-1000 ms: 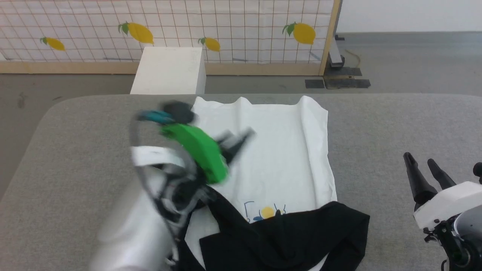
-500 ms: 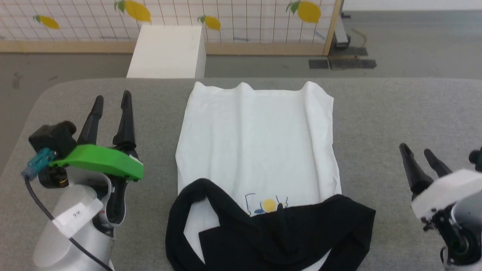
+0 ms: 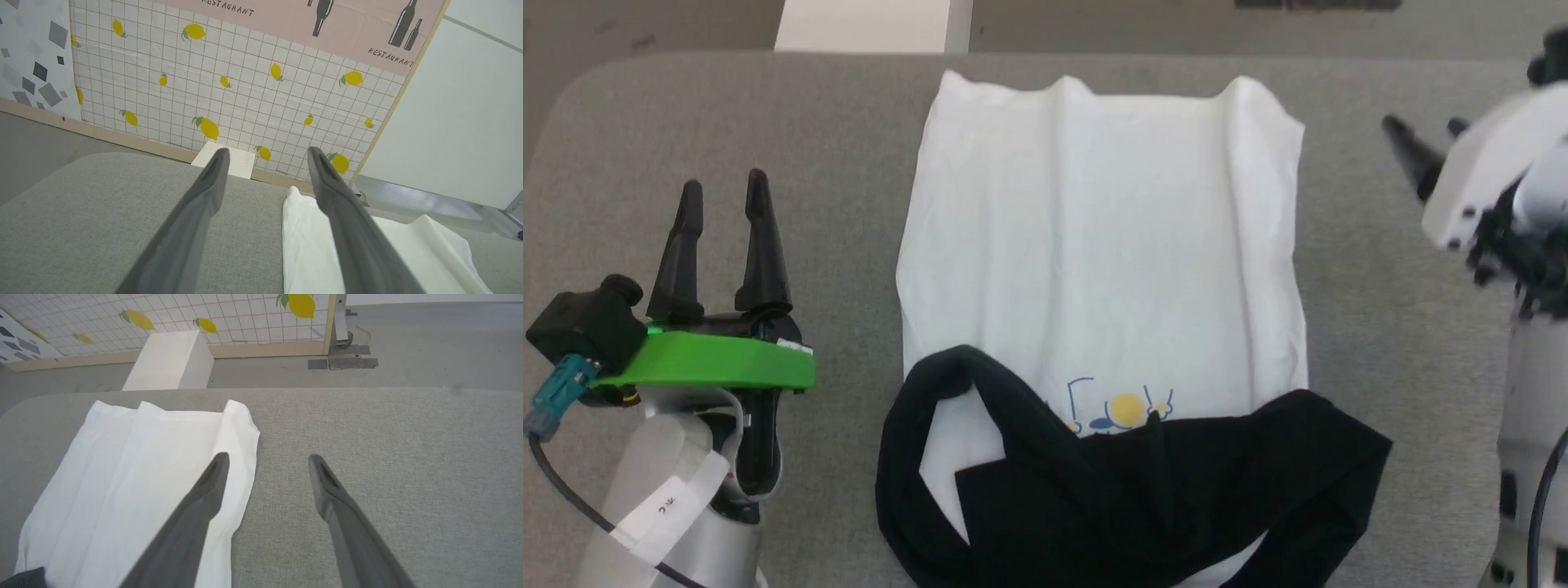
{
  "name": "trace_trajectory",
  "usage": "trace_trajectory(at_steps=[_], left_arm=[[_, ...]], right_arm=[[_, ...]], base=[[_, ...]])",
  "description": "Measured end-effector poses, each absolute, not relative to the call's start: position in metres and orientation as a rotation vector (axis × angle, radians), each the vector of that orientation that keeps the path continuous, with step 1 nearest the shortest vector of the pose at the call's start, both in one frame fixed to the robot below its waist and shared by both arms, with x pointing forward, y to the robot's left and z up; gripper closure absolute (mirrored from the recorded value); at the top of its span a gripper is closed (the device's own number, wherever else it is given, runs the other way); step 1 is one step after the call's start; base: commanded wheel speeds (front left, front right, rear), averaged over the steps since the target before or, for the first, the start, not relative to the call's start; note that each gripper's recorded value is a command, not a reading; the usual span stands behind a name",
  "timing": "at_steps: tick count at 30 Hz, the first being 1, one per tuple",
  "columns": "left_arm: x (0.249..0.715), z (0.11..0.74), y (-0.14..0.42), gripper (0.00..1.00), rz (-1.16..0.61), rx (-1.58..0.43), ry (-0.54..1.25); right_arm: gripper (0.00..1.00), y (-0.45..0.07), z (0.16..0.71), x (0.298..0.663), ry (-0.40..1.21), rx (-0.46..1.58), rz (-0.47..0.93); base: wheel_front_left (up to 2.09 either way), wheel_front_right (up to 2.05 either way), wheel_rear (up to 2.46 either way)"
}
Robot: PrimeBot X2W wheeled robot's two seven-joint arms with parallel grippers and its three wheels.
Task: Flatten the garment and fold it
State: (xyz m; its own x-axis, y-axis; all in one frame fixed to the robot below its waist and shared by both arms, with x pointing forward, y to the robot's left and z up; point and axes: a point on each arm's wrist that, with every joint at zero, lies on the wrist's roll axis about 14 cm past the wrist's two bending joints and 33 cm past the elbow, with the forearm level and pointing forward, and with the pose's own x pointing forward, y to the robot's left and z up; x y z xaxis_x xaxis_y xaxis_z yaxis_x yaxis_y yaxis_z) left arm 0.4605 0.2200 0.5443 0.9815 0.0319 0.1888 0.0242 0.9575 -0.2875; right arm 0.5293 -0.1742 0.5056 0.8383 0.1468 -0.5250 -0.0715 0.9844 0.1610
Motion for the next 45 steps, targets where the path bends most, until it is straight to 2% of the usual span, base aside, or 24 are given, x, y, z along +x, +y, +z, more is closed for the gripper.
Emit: trace_trajectory(at_steps=[9, 21, 27, 28, 30, 37, 41, 45], left_arm=[[0.476, 0.514, 0.229, 0.0, 0.033, -0.319, -0.156], [0.484, 0.473, 0.244, 0.0, 0.076, -0.306, -0.084], [0.483, 0.455, 0.247, 0.0, 0.091, -0.305, -0.041], [0.482, 0.452, 0.247, 0.0, 0.092, -0.305, -0.034], [0.482, 0.45, 0.246, 0.0, 0.088, -0.307, -0.027], [0.497, 0.46, 0.234, 0.0, 0.015, -0.297, -0.023], [0.525, 0.484, 0.222, 0.0, -0.083, -0.287, -0.016], [0.561, 0.5, 0.204, 0.0, -0.19, -0.276, 0.076]], right_arm=[[0.0, -0.153, 0.455, 0.583, 0.782, -0.034, 0.137], [0.0, -0.117, 0.37, 0.603, 0.965, -0.14, 0.197], [0.0, -0.11, 0.357, 0.611, 0.984, -0.153, 0.21], [0.71, -0.109, 0.357, 0.611, 0.991, -0.153, 0.21], [1.0, -0.111, 0.358, 0.612, 0.994, -0.148, 0.206], [1.0, -0.118, 0.373, 0.612, 0.964, -0.127, 0.193], [1.0, -0.126, 0.393, 0.617, 0.891, -0.125, 0.183], [1.0, -0.126, 0.408, 0.617, 0.845, -0.135, 0.198]], base=[[0.0, 0.0, 0.0], [0.0, 0.0, 0.0], [0.0, 0.0, 0.0], [0.0, 0.0, 0.0], [0.0, 0.0, 0.0], [0.0, 0.0, 0.0], [0.0, 0.0, 0.0], [0.0, 0.0, 0.0]])
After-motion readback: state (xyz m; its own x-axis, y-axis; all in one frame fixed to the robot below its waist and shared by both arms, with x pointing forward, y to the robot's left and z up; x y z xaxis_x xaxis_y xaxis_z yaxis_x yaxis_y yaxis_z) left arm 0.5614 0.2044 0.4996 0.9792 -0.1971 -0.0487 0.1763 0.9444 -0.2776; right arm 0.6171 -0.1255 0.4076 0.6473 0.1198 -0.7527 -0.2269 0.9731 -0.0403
